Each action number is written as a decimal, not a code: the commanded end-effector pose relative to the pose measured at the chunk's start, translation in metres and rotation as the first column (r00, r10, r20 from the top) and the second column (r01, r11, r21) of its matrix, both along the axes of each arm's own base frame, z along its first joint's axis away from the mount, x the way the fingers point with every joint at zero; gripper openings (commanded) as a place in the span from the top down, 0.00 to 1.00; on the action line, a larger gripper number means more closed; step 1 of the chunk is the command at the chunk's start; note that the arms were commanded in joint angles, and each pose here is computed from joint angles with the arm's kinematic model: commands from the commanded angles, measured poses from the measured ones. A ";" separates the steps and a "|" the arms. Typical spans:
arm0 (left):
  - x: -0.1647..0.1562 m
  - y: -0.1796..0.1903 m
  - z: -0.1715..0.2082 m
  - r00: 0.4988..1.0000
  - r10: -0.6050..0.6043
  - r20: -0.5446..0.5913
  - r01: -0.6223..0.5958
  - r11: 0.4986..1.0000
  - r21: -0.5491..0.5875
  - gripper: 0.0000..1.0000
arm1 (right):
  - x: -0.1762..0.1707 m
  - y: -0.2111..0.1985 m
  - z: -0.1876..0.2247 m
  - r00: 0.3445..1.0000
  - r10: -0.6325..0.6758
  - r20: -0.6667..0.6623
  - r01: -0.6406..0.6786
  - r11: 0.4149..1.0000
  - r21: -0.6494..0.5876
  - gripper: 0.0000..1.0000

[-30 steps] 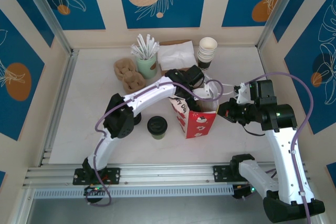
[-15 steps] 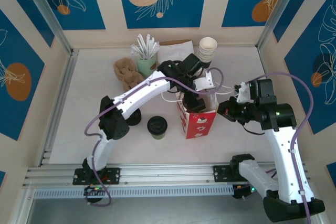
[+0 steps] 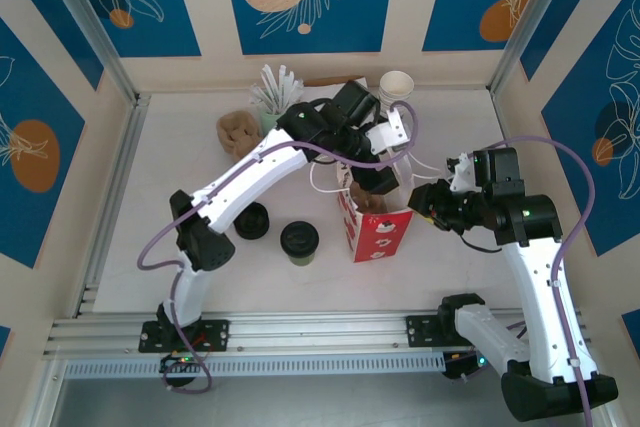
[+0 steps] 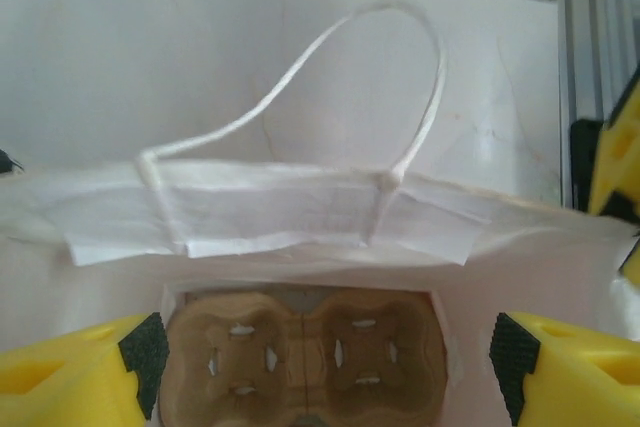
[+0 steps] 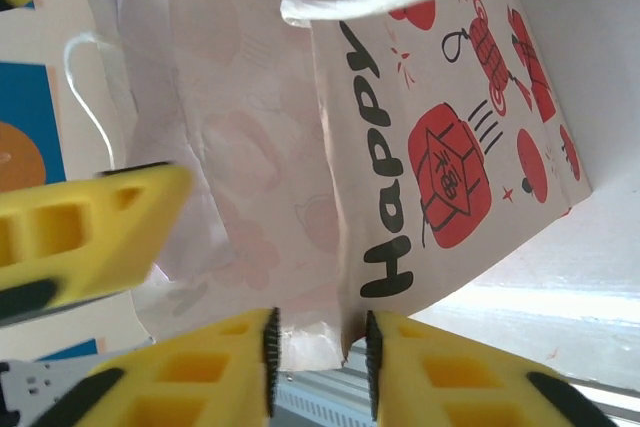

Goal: Pack the takeout coffee

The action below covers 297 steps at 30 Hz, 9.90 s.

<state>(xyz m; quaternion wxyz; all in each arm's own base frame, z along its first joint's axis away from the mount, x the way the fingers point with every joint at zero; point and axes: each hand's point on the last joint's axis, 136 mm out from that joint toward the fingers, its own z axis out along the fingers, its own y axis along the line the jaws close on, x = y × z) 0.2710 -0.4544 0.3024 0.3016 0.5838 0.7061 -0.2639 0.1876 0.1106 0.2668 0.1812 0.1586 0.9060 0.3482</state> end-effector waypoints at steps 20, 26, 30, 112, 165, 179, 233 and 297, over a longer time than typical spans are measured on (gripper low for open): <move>-0.007 0.128 0.111 0.887 0.441 0.137 -0.405 0.886 -0.228 0.09 | 0.106 -0.009 0.081 0.937 0.203 0.285 -0.126 0.955 -0.269 0.48; -0.016 0.162 0.097 0.862 0.490 0.128 -0.456 0.861 -0.224 0.06 | 0.132 -0.005 0.043 0.939 0.285 0.192 -0.211 0.920 -0.331 0.42; -0.018 0.174 0.090 0.853 0.507 0.122 -0.477 0.853 -0.211 0.06 | 0.140 0.003 0.032 0.921 0.350 0.171 -0.273 0.894 -0.355 0.37; -0.021 0.194 0.002 0.796 0.605 -0.005 -0.601 0.790 -0.123 0.02 | 0.126 -0.044 -0.001 0.993 -0.085 0.078 0.099 0.974 -0.205 0.45; -0.088 0.193 -0.148 0.426 0.899 -0.096 -0.863 0.436 0.256 0.14 | 0.136 -0.006 0.053 0.877 0.217 0.429 -0.156 0.972 -0.173 0.43; -0.088 0.185 -0.159 0.414 0.907 -0.080 -0.862 0.419 0.284 0.22 | 0.137 -0.005 0.051 0.880 0.220 0.421 -0.161 0.972 -0.169 0.43; -0.087 0.180 -0.196 0.418 0.907 -0.046 -0.822 0.399 0.405 0.23 | 0.124 0.001 0.054 0.890 0.235 0.390 -0.188 0.970 -0.156 0.42; -0.065 0.096 0.103 0.837 0.525 -0.156 -0.540 0.839 -0.068 0.23 | 0.171 0.051 -0.001 0.538 0.789 0.298 -0.633 0.611 -0.475 0.79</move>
